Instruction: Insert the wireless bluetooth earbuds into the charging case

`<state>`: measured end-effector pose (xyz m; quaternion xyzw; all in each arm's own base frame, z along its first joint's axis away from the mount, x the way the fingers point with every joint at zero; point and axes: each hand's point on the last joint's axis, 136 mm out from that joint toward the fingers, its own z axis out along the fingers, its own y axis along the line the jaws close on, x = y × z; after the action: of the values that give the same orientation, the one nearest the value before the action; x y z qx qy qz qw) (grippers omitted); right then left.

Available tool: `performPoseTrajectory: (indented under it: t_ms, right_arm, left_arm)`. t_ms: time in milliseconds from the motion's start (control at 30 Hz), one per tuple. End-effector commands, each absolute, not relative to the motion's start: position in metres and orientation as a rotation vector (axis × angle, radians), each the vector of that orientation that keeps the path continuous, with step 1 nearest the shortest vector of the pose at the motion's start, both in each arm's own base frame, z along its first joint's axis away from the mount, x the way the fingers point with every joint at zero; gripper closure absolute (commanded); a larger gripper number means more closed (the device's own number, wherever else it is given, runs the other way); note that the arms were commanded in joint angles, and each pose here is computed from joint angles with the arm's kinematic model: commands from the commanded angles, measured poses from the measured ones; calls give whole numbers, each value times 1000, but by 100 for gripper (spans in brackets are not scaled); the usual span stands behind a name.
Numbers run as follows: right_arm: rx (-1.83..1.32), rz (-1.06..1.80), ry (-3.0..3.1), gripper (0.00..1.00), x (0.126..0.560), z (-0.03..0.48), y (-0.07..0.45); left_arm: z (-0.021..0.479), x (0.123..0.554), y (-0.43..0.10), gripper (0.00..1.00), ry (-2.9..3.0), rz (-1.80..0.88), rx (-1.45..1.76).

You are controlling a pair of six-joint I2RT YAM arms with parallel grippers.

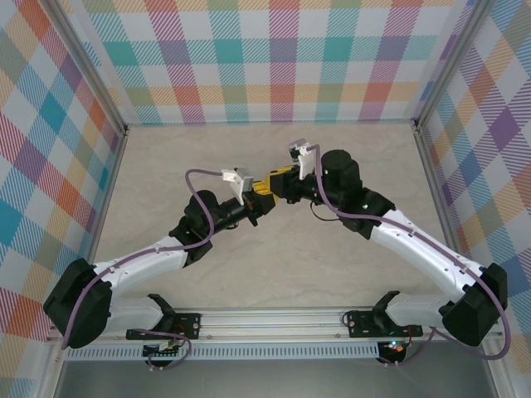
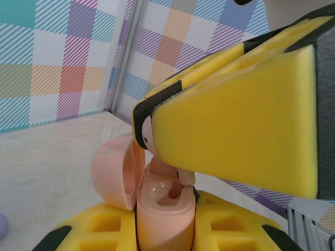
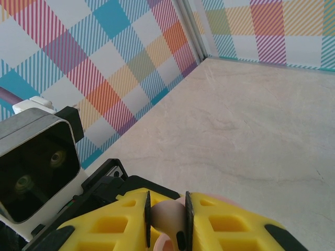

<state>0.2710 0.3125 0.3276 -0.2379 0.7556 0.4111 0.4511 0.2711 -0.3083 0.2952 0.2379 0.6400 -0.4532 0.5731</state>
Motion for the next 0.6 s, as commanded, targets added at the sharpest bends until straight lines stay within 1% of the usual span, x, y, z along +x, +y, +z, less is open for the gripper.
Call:
performPoseTrajectory:
  t_ms: [0, 233, 567]
  right_arm:
    - [-606, 1006, 1903, 75, 265, 313, 310]
    - [-612, 1021, 1904, 75, 264, 312, 312]
    - [-616, 1050, 1844, 75, 257, 344, 310]
  left_arm:
    - [326, 265, -307, 85, 1381, -1089, 537]
    - [327, 266, -308, 85, 1384, -1089, 537]
    - [304, 274, -311, 86, 1484, -1022, 571]
